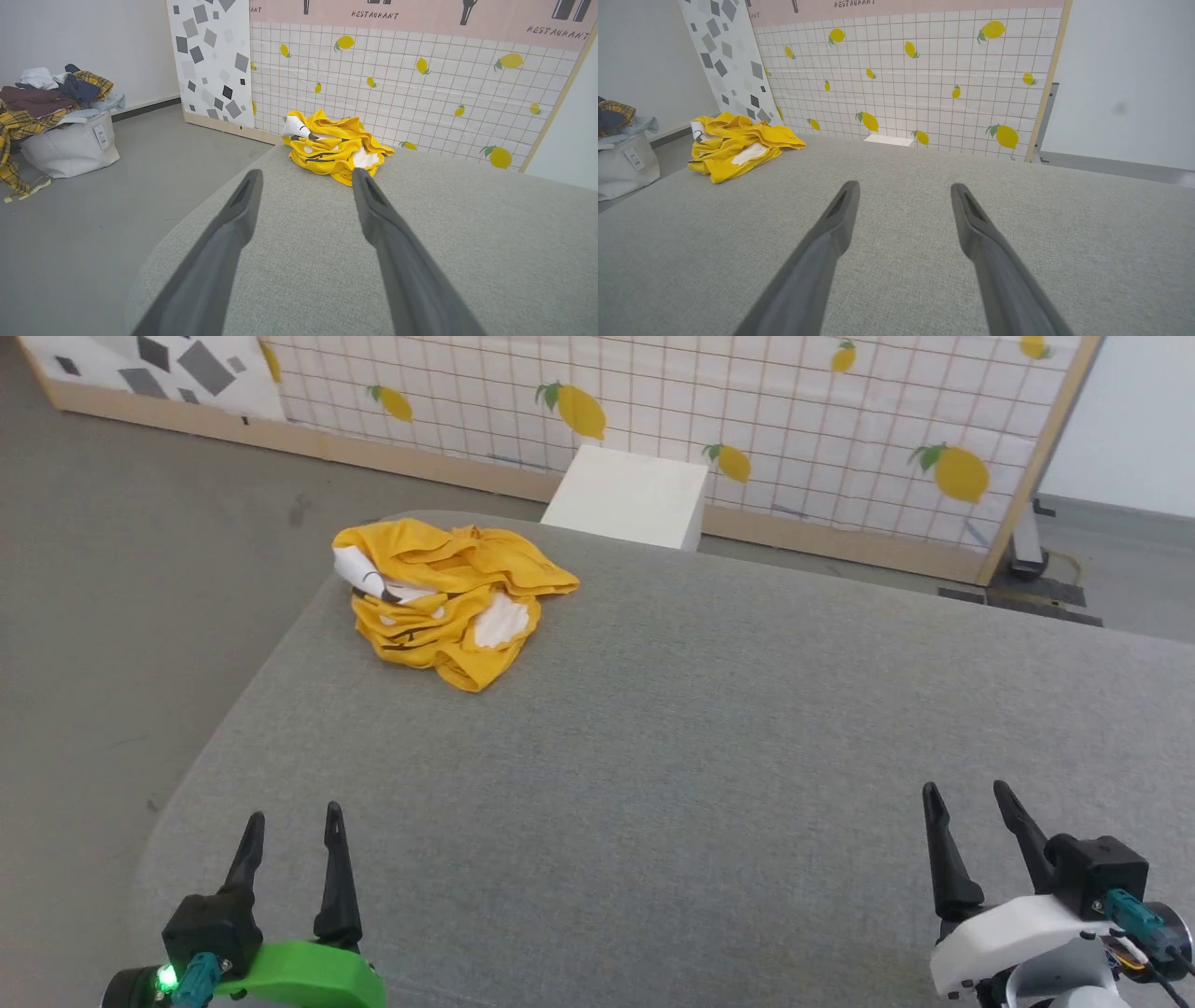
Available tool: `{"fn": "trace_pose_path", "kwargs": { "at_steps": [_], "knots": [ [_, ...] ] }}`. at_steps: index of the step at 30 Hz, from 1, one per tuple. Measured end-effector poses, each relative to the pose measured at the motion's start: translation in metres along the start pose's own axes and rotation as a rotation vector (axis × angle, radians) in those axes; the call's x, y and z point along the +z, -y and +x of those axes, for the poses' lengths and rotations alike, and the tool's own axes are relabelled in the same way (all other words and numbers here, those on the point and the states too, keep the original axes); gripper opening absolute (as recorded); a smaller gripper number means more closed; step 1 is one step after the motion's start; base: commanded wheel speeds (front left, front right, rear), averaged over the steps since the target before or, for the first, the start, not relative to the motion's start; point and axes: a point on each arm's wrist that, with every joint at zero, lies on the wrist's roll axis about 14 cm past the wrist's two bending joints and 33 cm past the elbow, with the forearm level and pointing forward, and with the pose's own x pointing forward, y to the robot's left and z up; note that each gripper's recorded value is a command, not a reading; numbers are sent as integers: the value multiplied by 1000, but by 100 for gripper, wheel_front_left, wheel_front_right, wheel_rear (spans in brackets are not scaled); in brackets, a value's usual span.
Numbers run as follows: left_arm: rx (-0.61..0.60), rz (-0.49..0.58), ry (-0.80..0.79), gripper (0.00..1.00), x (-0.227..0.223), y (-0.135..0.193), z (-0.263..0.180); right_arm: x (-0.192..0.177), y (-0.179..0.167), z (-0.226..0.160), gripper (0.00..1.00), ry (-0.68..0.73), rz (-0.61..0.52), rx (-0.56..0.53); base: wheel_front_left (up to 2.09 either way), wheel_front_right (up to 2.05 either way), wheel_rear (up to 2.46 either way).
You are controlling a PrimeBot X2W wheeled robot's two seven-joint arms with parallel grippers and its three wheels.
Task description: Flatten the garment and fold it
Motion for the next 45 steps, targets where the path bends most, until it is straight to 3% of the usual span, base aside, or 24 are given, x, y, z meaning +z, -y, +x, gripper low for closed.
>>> {"fn": "trace_pose_path", "kwargs": {
  "at_steps": [23,45],
  "knots": [
    [160,-41,50,100,7,-49,-37,-8,-37,16,100,-4,14,107,0,0,0],
    [250,-78,79,100,8,-73,-60,-18,-54,26,100,-13,24,151,0,0,0]
  ]
}}
